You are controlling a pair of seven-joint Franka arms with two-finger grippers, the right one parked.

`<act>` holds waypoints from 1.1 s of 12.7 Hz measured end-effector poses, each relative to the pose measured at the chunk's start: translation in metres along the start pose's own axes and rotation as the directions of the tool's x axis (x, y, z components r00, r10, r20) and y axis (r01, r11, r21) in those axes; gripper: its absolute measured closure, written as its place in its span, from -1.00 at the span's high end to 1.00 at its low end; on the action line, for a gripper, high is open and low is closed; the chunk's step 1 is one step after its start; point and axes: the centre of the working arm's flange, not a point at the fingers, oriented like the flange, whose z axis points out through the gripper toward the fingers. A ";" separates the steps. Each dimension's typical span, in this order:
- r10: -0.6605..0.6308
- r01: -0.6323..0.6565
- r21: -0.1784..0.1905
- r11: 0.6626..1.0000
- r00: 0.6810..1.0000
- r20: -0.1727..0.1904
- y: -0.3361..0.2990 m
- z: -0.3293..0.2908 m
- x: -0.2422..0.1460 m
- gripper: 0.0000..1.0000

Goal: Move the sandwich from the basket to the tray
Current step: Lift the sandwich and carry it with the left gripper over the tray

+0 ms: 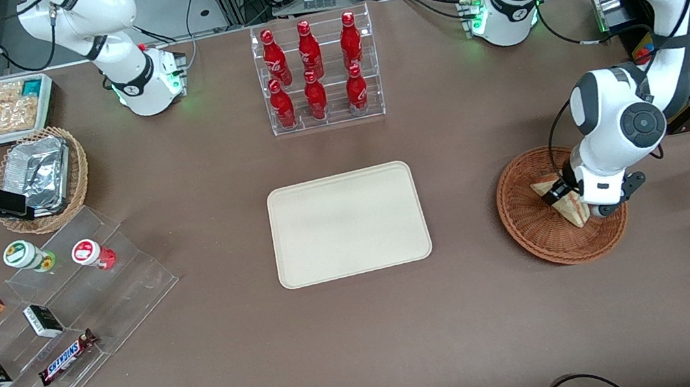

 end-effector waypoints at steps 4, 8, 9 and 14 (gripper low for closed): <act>0.009 -0.010 0.036 0.999 0.999 0.046 0.000 -0.023 0.001 -0.42; 0.035 -0.038 0.045 0.998 0.998 0.060 0.016 -0.067 0.005 -0.46; 0.053 -0.056 0.042 0.998 0.997 0.059 0.026 -0.075 0.002 -0.46; 0.202 -0.202 0.007 0.979 0.978 0.048 0.102 -0.099 -0.043 -0.64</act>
